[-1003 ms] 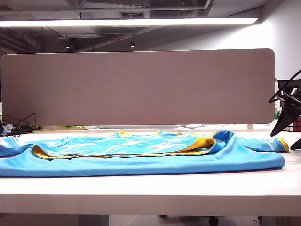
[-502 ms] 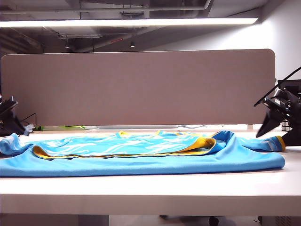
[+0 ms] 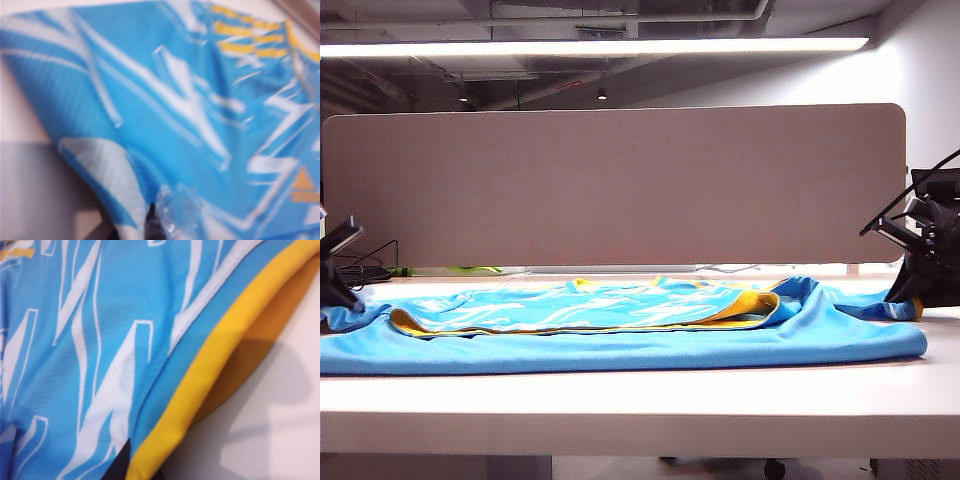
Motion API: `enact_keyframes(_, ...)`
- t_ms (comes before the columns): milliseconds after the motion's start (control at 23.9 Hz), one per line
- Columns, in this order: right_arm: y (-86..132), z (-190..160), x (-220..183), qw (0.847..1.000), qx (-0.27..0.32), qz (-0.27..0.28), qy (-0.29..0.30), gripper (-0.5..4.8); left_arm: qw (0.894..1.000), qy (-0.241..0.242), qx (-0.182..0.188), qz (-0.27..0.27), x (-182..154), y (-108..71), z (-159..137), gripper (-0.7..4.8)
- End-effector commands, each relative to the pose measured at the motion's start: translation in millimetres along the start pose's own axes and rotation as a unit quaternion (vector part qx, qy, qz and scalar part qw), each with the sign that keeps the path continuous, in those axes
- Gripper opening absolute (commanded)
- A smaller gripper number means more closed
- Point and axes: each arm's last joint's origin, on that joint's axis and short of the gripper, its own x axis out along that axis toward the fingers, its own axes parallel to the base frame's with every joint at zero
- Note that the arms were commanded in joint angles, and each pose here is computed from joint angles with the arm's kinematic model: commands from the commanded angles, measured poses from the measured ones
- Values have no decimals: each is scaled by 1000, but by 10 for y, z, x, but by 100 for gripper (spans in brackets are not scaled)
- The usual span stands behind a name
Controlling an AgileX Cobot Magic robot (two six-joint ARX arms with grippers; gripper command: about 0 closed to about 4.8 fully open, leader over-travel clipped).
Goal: Fold the bottom side of the soccer jersey horizontally towards the center, about one-third of the way, then fold the sleeve back towards the center, creating a straight line along the edge of the the soccer jersey, and finally fold the bottom of the soccer jersey up towards the top, creating a neat rectangle.
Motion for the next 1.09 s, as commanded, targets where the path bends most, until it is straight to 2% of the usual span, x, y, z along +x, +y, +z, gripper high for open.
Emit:
enact_keyframes(42, 209, -39, 31, 999, -14, 35, 17, -6, 998, -15, 30, -56, 20, -219, 68, -6)
enact_keyframes(125, 374, -67, 61, 997, -30, 67, 27, -6, 995, -5, 48, -84, 54, -360, 47, -6)
enact_keyframes(167, 556, -113, 94, 993, -45, 102, 41, -6, 991, 14, 68, -116, 97, -521, -3, -5)
enact_keyframes(293, 889, -227, 146, 984, -73, 145, 67, -6, 981, 59, 110, -150, 164, -791, -150, -6)
enact_keyframes(418, 1208, -341, 159, 976, -107, 168, 83, -6, 967, 105, 163, -167, 195, -1036, -318, -6)
enact_keyframes(460, 1365, -388, 146, 972, -124, 179, 85, -6, 958, 130, 198, -163, 197, -1173, -423, -6)
enact_keyframes(585, 1597, -454, 89, 967, -152, 185, 86, -6, 950, 160, 223, -146, 165, -1263, -514, -6)
enact_keyframes(752, 1784, -572, -2, 960, -197, 169, 108, -6, 946, 202, 221, -122, 91, -1260, -578, -6)
enact_keyframes(794, 1820, -624, -24, 957, -214, 154, 120, -6, 946, 214, 218, -108, 69, -1251, -593, -6)
enact_keyframes(836, 1847, -712, -51, 952, -244, 116, 141, -6, 943, 232, 224, -80, 28, -1229, -616, -6)
enact_keyframes(920, 1847, -814, -62, 943, -277, 73, 171, -6, 938, 247, 235, -61, -6, -1216, -635, -6)
enact_keyframes(1087, 1845, -982, -84, 925, -306, 37, 224, -6, 931, 284, 224, -45, -56, -1191, -694, -6)
